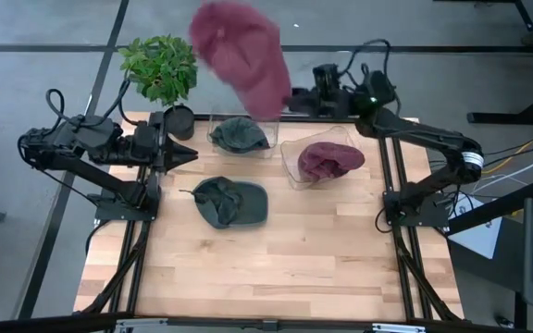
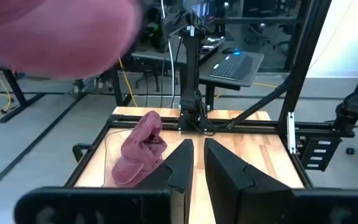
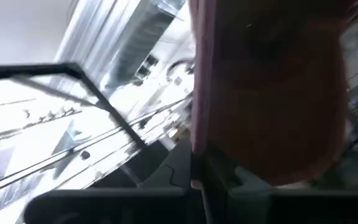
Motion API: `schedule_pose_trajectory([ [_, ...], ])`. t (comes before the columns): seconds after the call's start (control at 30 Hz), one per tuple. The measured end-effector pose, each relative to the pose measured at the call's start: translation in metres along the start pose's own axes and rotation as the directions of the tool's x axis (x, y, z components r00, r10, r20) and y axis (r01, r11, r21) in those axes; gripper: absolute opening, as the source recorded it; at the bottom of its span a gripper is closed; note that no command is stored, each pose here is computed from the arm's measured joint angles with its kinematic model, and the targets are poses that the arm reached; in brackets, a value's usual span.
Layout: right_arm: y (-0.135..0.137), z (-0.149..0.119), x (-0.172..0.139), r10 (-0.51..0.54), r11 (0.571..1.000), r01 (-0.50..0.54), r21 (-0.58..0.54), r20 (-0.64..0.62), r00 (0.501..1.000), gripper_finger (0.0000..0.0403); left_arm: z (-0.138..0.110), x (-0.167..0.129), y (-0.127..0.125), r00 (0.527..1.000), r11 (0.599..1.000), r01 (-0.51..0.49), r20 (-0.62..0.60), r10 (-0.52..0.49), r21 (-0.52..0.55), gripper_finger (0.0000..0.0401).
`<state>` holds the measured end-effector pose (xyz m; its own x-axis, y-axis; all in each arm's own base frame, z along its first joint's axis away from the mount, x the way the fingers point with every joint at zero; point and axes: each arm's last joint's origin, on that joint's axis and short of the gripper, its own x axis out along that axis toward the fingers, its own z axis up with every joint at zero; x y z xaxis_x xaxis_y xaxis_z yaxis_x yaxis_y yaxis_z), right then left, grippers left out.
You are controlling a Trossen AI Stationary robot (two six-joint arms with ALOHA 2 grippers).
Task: Pick & Place hat
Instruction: Put the red cap into the right transparent bin
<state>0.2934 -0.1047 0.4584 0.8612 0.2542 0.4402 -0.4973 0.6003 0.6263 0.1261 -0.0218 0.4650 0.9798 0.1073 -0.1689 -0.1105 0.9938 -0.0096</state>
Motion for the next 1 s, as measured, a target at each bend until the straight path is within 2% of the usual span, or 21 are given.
schedule_pose_trajectory([
  [0.07, 0.001, 0.002, -0.001, 0.068, 0.997, -0.068, -0.045, -0.012, 0.998, 0.0014, 0.0, 0.0, 0.0, 1.0, 1.0, -0.002, 0.001, 0.002, 0.0, 0.0037],
  [0.13, 0.015, 0.003, -0.002, 0.17, 0.978, -0.173, -0.12, -0.036, 0.985, 0.0014, 0.0, 0.0, 0.0, 1.0, 1.0, -0.004, 0.001, 0.004, -0.001, 0.0037],
  [0.17, 0.022, 0.004, -0.003, 0.191, 0.972, -0.194, -0.136, -0.039, 0.981, 0.0014, 0.0, 0.0, 0.0, 1.0, 1.0, -0.004, 0.001, 0.004, 0.0, 0.0037],
  [0.3, 0.021, 0.006, -0.004, 0.162, 0.979, -0.167, -0.115, -0.052, 0.985, 0.0014, 0.002, 0.0, 0.001, 0.999, 1.0, -0.029, 0.025, 0.029, -0.009, 0.0033],
  [0.43, 0.004, -0.006, -0.001, 0.088, 0.992, -0.102, -0.07, -0.178, 0.98, 0.0014, 0.016, -0.001, 0.001, 0.986, 0.998, -0.058, 0.158, 0.055, 0.013, 0.0034],
  [0.53, 0.004, -0.014, 0.0, 0.076, 0.991, -0.102, -0.085, -0.27, 0.96, 0.0014, 0.03, 0.0, 0.001, 0.953, 0.994, -0.108, 0.287, 0.097, 0.021, 0.0038],
  [0.63, 0.001, -0.026, 0.002, 0.075, 0.987, -0.122, -0.106, -0.37, 0.926, 0.0014, 0.035, 0.005, 0.0, 0.932, 0.985, -0.172, 0.328, 0.156, 0.019, 0.0049],
  [0.7, -0.002, -0.036, 0.004, 0.079, 0.985, -0.137, -0.107, -0.432, 0.899, 0.0014, 0.034, 0.012, -0.001, 0.934, 0.979, -0.204, 0.303, 0.187, 0.027, 0.0063],
  [0.8, 0.0, -0.046, 0.006, 0.117, 0.977, -0.19, -0.096, -0.502, 0.857, 0.0014, 0.03, 0.025, -0.002, 0.94, 0.976, -0.214, 0.265, 0.216, -0.035, 0.0095],
  [1.0, -0.004, -0.061, 0.006, 0.115, 0.976, -0.2, -0.081, -0.589, 0.8, 0.0014, 0.02, 0.041, 0.001, 0.97, 0.971, -0.143, 0.165, 0.176, -0.194, 0.0186],
])
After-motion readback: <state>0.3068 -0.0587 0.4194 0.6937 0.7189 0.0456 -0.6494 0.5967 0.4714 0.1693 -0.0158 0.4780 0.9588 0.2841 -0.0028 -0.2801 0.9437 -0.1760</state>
